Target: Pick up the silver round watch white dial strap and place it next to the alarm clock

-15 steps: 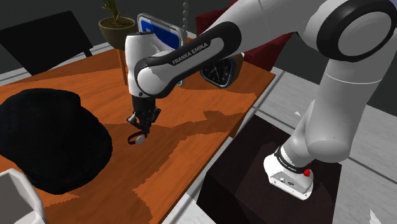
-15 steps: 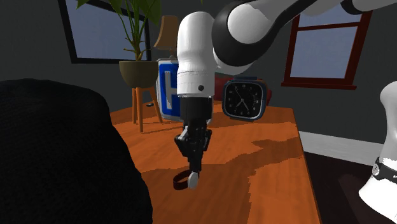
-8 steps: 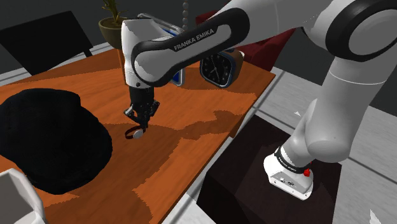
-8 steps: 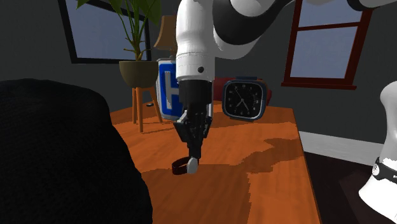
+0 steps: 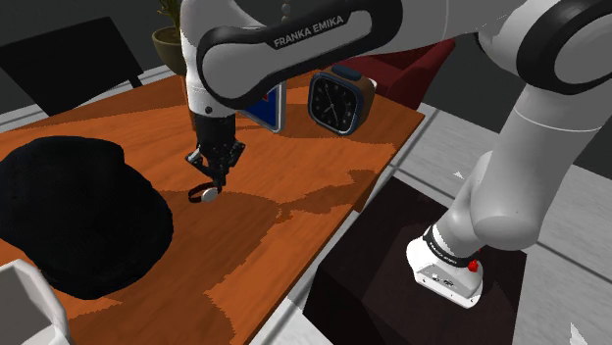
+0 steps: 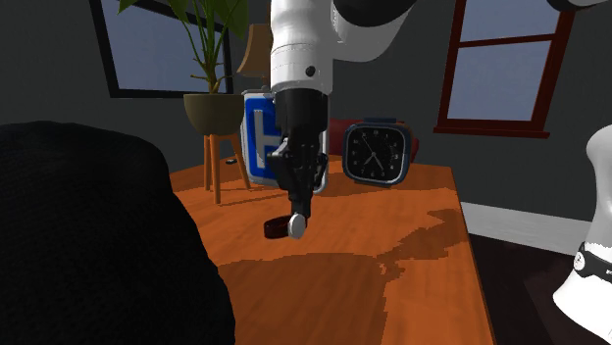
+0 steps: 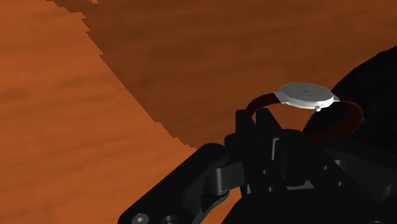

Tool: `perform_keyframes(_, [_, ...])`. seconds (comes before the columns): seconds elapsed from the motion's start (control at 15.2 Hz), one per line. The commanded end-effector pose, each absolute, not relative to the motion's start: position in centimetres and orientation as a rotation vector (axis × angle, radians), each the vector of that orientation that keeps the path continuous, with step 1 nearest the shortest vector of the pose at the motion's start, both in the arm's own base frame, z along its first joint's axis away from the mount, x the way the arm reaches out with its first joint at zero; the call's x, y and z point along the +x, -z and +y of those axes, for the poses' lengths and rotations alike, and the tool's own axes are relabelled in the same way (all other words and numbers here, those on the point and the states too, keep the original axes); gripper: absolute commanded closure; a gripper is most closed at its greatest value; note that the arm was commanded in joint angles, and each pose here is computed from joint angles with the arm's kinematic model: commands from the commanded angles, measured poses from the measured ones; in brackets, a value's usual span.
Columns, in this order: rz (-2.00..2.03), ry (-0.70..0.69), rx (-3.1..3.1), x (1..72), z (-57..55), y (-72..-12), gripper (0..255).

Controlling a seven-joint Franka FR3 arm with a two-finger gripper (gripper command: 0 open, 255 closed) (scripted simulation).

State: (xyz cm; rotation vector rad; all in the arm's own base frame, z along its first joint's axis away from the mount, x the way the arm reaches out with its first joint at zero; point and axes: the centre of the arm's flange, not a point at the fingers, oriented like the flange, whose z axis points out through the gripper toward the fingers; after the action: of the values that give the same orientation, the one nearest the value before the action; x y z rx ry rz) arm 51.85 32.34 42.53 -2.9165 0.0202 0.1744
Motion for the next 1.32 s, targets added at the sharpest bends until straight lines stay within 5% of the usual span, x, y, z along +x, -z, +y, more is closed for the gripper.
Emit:
perform_keyframes(0.0, [0.02, -0.175, -2.917, 51.8, 32.3, -43.5, 255])
perform_keyframes(1.25, [0.02, -0.175, -2.917, 51.8, 32.3, -53.6, 255])
